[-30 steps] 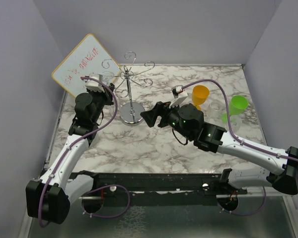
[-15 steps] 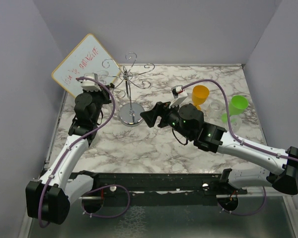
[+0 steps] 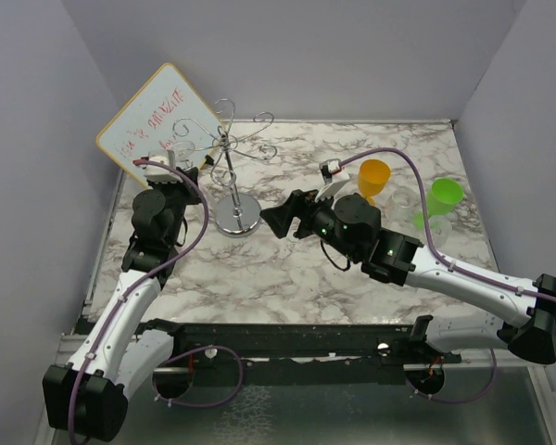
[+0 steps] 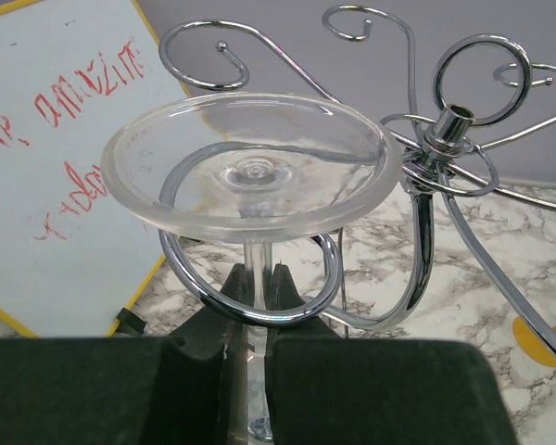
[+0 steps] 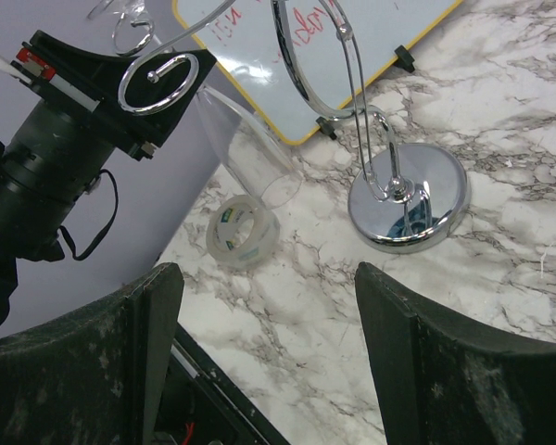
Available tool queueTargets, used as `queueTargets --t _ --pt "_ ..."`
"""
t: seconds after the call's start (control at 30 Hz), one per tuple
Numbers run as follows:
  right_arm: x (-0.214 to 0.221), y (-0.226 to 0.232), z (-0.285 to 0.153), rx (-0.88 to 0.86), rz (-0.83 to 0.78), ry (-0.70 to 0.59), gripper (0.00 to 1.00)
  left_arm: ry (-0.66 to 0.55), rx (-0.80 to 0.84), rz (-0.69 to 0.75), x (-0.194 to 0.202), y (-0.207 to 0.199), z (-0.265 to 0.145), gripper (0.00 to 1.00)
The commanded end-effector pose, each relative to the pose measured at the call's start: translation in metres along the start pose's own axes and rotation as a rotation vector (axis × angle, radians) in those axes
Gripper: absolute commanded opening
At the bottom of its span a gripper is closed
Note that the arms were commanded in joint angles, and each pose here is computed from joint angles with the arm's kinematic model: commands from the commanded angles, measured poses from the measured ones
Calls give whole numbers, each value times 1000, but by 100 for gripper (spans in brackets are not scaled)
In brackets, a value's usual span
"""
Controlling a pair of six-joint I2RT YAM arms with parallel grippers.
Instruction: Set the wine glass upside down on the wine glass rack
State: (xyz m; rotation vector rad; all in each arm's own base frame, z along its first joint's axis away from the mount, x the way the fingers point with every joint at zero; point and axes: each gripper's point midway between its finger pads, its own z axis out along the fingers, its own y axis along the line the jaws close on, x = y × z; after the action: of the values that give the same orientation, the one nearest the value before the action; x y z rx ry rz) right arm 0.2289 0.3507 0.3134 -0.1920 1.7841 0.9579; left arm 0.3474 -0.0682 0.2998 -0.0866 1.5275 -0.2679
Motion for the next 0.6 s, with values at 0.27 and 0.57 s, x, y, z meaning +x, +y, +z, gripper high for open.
queueTargets --t 0.27,0.57 --pt "-8 10 0 -42 23 -13 80 -133 -73 -28 -33 12 -11 0" --pt "-8 12 2 -42 19 -6 79 -109 -118 9 -33 19 -4 0"
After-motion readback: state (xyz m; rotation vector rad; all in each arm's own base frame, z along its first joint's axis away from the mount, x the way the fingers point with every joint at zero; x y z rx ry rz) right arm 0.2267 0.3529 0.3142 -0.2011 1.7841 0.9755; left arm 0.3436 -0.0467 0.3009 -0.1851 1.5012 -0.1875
